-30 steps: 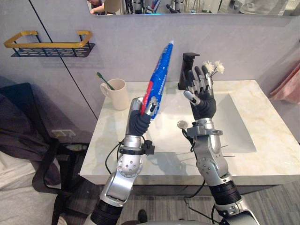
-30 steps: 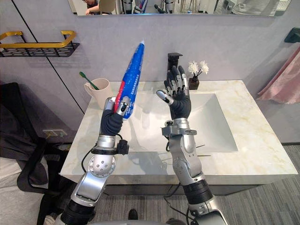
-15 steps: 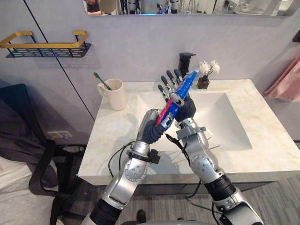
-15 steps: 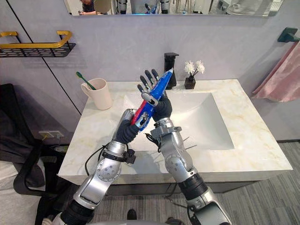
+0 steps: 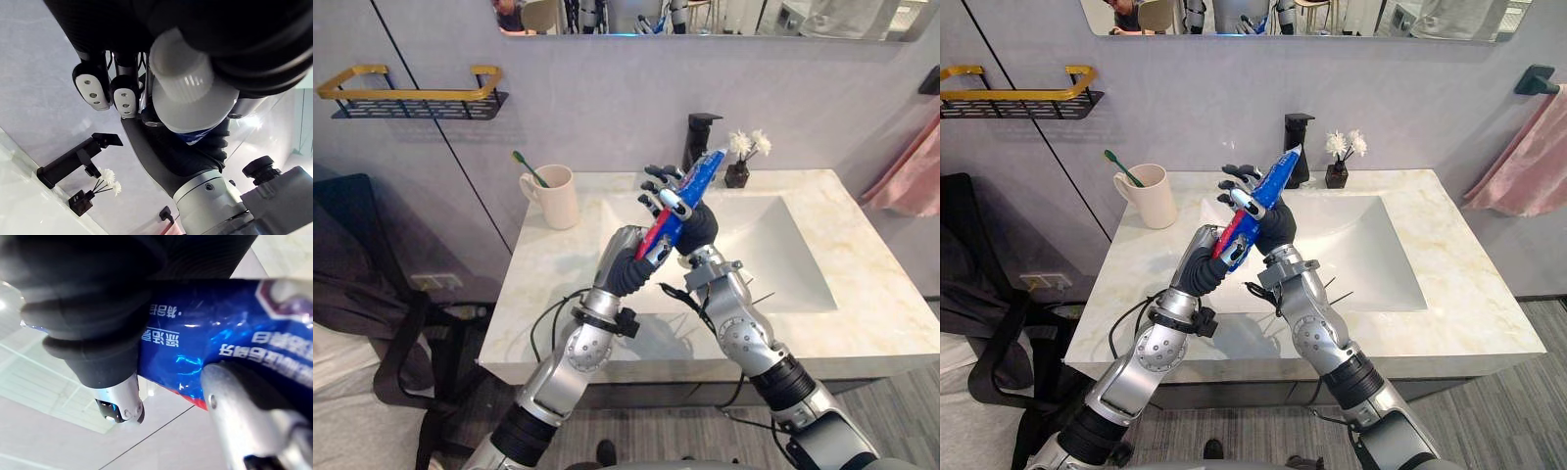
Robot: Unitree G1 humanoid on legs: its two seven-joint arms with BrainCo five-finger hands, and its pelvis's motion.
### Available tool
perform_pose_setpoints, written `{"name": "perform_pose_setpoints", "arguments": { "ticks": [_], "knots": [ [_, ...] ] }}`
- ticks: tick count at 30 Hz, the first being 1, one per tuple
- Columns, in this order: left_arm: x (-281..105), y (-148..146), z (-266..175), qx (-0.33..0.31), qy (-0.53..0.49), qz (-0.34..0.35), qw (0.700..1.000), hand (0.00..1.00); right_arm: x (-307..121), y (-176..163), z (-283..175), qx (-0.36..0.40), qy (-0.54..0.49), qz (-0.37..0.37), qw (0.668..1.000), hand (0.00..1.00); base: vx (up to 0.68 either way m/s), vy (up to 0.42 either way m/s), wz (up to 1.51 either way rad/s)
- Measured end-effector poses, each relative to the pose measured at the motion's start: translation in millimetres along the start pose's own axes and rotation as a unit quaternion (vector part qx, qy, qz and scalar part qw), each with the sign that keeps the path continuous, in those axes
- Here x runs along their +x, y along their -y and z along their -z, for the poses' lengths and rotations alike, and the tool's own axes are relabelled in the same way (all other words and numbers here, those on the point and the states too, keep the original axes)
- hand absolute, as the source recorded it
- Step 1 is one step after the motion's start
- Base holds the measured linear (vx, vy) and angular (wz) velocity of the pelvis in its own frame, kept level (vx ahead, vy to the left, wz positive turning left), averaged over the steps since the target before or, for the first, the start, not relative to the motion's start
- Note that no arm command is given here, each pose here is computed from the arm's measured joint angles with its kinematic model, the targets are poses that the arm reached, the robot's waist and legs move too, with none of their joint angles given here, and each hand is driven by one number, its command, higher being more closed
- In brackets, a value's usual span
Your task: Organize washtable
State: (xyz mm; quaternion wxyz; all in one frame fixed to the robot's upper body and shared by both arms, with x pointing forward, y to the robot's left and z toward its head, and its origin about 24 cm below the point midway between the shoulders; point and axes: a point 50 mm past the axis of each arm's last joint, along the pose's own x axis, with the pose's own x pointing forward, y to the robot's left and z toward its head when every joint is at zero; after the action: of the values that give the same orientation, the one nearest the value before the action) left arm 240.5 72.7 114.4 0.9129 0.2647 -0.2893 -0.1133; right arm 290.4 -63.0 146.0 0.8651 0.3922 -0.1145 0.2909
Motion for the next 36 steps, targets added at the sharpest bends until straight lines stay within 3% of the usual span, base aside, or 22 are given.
{"name": "perform_pose_setpoints", "arguments": {
  "ticks": [4, 5, 15, 17, 19, 24, 31, 36],
  "knots": [
    [-1.7, -4.2, 2.6, 0.011, -0.002, -0.010, 1.000, 1.00, 1.1, -3.4, 0.4, -0.005, 0.004, -0.010, 1.000, 1.00, 0.00, 0.000, 0.00],
    [-2.3, -5.4, 3.2, 0.011, -0.003, -0.013, 1.000, 0.00, 1.7, -4.7, 0.8, -0.010, 0.006, -0.012, 1.000, 1.00, 0.00, 0.000, 0.00],
    [-4.0, -39.9, -7.6, 0.013, 0.021, -0.117, 0.993, 0.00, 3.7, -25.3, -26.9, -0.084, 0.092, -0.043, 0.991, 1.00, 0.00, 0.000, 0.02],
    [-11.7, -70.9, -1.6, 0.023, -0.002, -0.216, 0.976, 0.00, -4.7, -15.4, -48.8, -0.103, 0.140, -0.015, 0.985, 1.00, 0.00, -0.005, 0.13],
    [-34.8, -116.2, 11.8, 0.060, -0.045, -0.336, 0.939, 0.00, -21.5, 5.9, -81.2, -0.136, 0.213, 0.047, 0.966, 1.00, -0.01, -0.021, 0.13],
    [-82.3, -148.7, 25.4, 0.071, -0.113, -0.435, 0.890, 0.00, -46.2, 20.4, -108.3, -0.178, 0.267, 0.098, 0.942, 1.00, 0.00, -0.005, 0.01],
    [-153.5, -142.3, 74.1, -0.027, -0.272, -0.523, 0.808, 0.00, -58.8, 24.0, -109.2, -0.228, 0.264, 0.127, 0.929, 1.00, -0.02, -0.016, 0.10],
    [-221.0, -99.1, 108.5, -0.077, -0.443, -0.489, 0.747, 0.00, -70.4, 34.1, -124.5, -0.291, 0.282, 0.184, 0.895, 1.00, 0.01, -0.021, 0.18]
  ]
}}
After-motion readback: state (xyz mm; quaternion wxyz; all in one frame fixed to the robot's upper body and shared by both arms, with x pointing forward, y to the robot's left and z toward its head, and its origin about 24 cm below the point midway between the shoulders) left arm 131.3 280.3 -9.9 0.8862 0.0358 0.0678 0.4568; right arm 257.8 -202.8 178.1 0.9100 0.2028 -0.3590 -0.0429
